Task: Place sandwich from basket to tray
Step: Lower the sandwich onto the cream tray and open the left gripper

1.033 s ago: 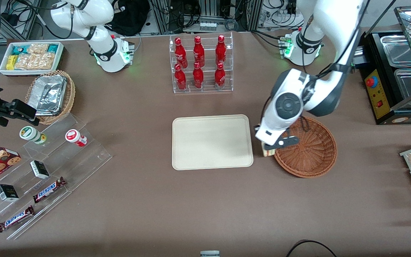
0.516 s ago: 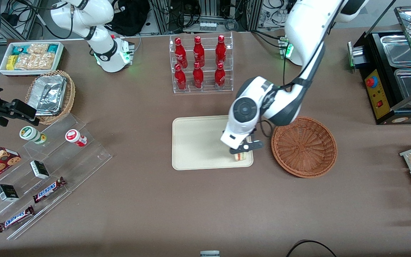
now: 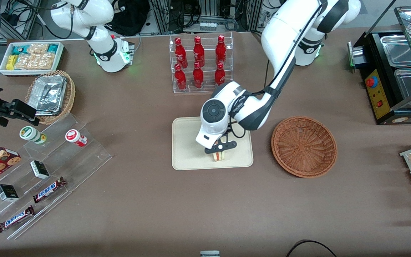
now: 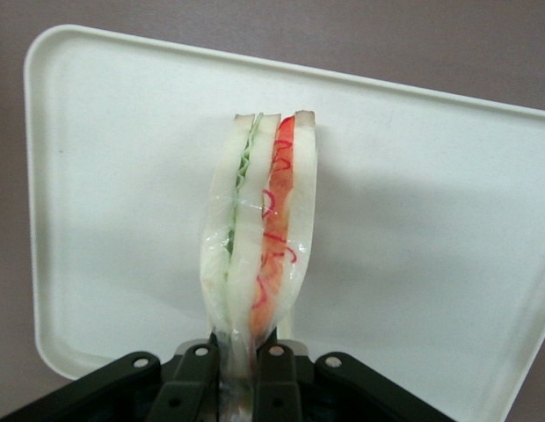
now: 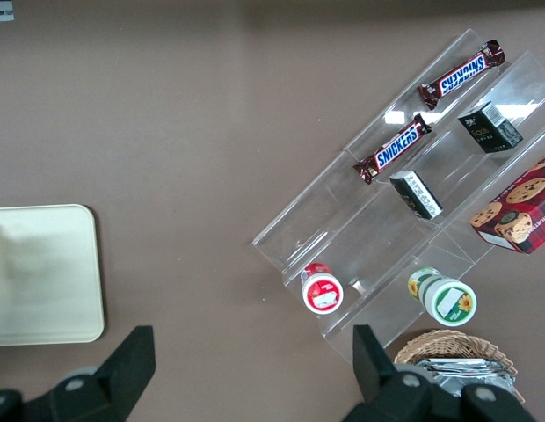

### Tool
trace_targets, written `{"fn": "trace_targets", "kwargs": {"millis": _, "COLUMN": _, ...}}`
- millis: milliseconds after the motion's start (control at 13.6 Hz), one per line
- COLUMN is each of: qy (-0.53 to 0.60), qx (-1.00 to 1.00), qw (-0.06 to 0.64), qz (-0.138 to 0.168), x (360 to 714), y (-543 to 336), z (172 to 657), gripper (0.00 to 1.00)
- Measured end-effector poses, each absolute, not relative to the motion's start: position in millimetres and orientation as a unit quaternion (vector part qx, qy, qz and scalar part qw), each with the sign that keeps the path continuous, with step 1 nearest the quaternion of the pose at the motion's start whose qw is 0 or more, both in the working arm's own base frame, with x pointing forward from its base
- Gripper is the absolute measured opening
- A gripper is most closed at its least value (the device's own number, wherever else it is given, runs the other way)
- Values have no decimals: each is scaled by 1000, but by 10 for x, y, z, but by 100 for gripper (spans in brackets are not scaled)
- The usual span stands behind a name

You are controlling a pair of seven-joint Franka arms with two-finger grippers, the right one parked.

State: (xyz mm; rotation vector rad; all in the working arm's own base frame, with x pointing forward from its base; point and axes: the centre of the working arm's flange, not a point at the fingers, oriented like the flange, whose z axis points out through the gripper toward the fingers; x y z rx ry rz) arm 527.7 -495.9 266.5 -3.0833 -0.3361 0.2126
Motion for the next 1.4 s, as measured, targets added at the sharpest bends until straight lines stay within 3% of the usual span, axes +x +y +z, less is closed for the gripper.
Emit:
{"fn": "trace_targets", "kwargs": {"millis": 516, "qy": -116, "qx": -990, "qw": 22, "qz": 74, "x": 5185, "y": -5110, "z": 2463, "gripper": 14}}
{"fn": "trace_targets", "kwargs": {"millis": 590, "qy": -122, "qx": -989, "qw": 23, "qz": 75, "x": 5169, "y": -5126, "z": 2449, "gripper": 19}}
{"fn": "trace_targets", "kwargs": {"millis": 885, "qy": -121, "qx": -990, "qw": 16, "qz": 67, "x": 5181, "y": -5183, "z": 2557, "gripper": 59}}
{"fn": "trace_targets", "kwargs": {"millis": 1180, "qy": -116, "qx": -992, "qw": 14, "qz": 56, "x": 5197, "y": -5136, "z": 3106, "gripper": 99}}
{"fn": "trace_targets", "kwargs": {"millis": 1402, "qy": -122, "qx": -990, "qw": 43, "qz": 64, "x": 5184, "y": -4942, "z": 3456, "gripper": 100}}
